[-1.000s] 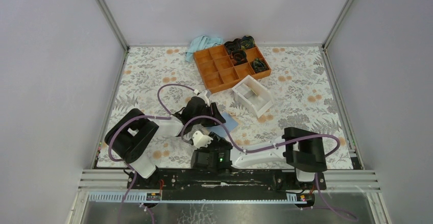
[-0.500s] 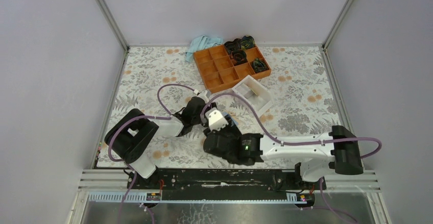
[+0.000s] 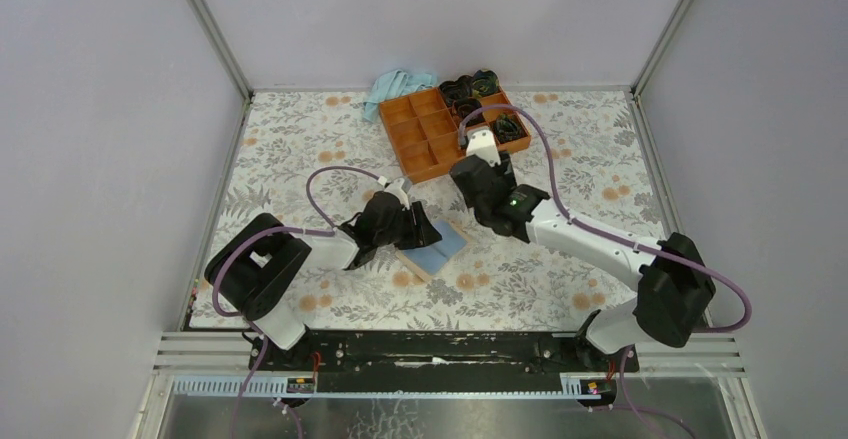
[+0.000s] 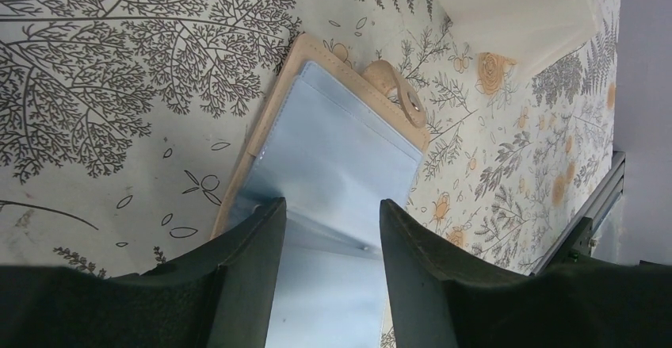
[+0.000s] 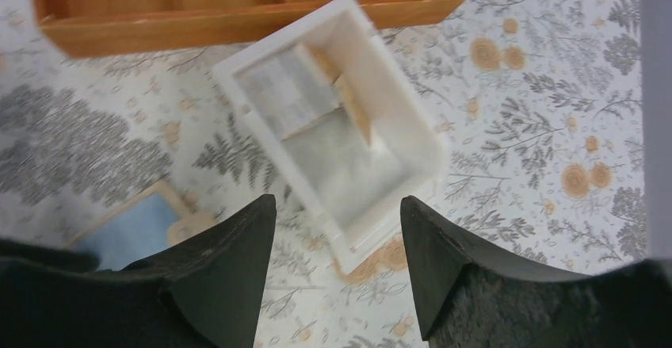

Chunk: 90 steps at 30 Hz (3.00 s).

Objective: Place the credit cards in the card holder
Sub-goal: Pick up the credit card from the storage box.

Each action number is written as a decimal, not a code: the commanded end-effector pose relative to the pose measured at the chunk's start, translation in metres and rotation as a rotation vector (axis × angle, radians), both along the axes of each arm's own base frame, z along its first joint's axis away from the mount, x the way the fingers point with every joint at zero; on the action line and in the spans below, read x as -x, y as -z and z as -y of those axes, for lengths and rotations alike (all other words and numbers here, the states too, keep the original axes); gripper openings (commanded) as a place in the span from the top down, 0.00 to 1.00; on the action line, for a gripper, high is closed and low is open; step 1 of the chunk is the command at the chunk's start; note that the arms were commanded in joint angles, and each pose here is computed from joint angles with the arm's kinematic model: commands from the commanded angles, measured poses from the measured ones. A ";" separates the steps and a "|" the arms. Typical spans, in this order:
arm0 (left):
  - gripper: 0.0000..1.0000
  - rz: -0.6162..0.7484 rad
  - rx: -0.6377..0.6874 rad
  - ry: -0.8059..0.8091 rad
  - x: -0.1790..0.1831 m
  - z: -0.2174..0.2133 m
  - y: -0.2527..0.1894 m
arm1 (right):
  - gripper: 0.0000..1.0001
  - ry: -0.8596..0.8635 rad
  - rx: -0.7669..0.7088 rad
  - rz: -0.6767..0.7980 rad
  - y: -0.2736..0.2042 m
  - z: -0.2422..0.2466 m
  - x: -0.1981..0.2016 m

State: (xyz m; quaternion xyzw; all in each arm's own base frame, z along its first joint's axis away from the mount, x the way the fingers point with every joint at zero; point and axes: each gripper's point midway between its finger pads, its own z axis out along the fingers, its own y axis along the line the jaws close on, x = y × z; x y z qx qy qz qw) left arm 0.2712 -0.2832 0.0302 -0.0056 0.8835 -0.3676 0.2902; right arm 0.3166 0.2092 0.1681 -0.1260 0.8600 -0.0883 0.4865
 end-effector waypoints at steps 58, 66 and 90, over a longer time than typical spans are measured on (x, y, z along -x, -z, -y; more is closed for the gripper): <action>0.45 -0.028 -0.047 -0.041 -0.003 -0.006 0.012 | 0.58 -0.091 0.092 -0.230 0.085 0.051 -0.089; 0.45 -0.031 -0.053 -0.045 -0.002 -0.007 0.016 | 0.65 -0.112 0.099 -0.231 0.086 0.048 -0.094; 0.40 -0.007 -0.056 -0.064 -0.006 -0.010 0.006 | 0.97 -0.064 0.130 -0.206 0.056 0.065 -0.083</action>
